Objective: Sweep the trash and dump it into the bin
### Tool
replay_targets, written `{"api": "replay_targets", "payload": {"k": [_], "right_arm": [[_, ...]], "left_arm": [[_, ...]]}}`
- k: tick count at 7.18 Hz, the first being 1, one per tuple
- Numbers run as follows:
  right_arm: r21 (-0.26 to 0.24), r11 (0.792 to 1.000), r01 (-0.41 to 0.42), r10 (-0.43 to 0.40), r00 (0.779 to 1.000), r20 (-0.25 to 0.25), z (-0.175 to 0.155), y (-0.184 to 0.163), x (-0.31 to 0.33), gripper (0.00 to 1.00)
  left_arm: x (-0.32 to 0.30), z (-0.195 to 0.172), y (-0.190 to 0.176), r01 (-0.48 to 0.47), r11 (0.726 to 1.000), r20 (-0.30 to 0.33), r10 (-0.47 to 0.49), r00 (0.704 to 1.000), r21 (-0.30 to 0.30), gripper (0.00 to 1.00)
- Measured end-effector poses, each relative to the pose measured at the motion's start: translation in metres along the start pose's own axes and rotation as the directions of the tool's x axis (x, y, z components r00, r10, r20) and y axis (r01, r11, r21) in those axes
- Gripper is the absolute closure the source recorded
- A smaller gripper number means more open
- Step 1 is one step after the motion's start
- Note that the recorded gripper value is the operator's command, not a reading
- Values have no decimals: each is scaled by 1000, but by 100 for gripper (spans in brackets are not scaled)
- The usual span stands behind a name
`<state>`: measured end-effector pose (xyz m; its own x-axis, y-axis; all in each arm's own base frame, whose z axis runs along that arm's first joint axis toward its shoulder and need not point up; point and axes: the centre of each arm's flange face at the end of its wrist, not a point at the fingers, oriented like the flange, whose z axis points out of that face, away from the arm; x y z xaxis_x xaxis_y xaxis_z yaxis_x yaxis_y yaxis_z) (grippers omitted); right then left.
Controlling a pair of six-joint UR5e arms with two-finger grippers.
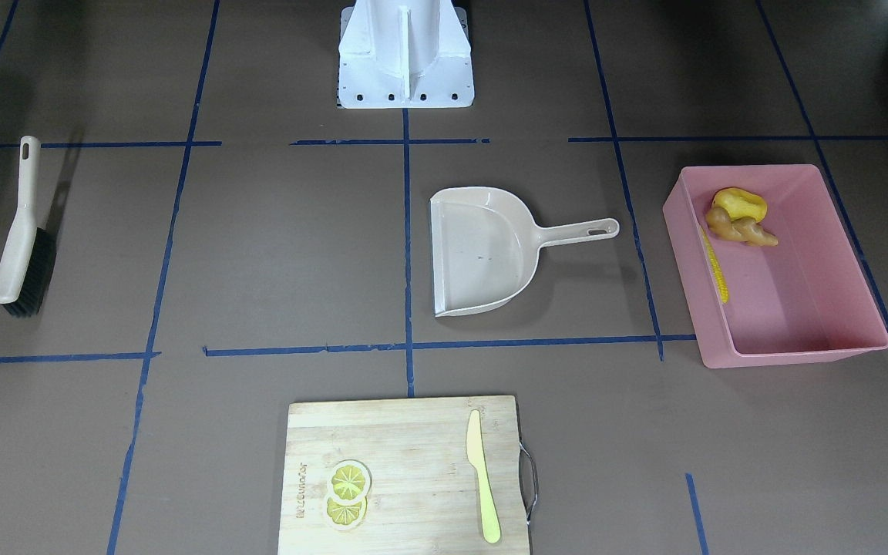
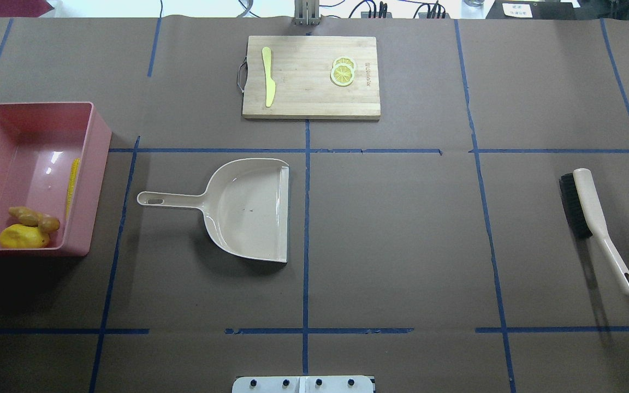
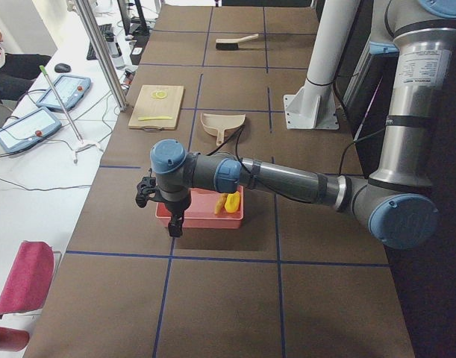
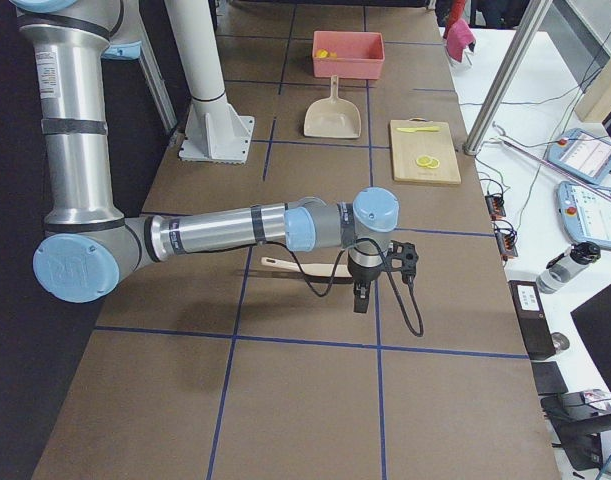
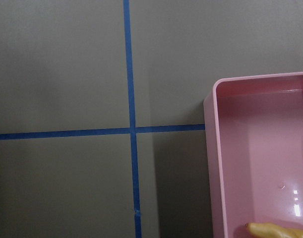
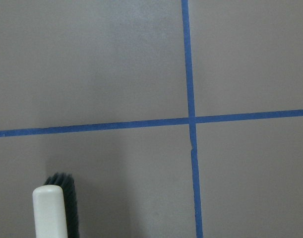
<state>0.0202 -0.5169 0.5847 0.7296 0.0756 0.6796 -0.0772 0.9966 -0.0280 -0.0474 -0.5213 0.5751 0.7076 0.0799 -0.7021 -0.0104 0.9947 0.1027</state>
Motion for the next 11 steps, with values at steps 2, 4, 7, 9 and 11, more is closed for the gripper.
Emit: {"api": "replay_targets", "payload": {"k": [2, 4, 7, 9, 11], "right_arm": [[-8, 1000, -3, 3, 1000, 9, 5, -2, 6, 0], [-7, 1000, 2, -2, 1000, 10, 5, -2, 6, 0], [-20, 1000, -8, 8, 1000, 2, 13, -1, 12, 0], [-27, 1000, 16, -16, 1000, 3, 20, -2, 11, 0], [-15, 998, 57, -57, 998, 6, 23, -4, 6, 0]], "left_arm": [[-10, 2, 13, 17, 999, -45, -19, 999, -36, 0], [-16, 11, 19, 47, 997, -74, -52, 996, -69, 0], [-20, 16, 22, 40, 997, -48, -44, 998, -71, 0], [-35, 27, 22, 35, 997, 3, -35, 999, -71, 0], [-45, 38, 20, 32, 997, 9, -32, 999, -73, 0]]}}
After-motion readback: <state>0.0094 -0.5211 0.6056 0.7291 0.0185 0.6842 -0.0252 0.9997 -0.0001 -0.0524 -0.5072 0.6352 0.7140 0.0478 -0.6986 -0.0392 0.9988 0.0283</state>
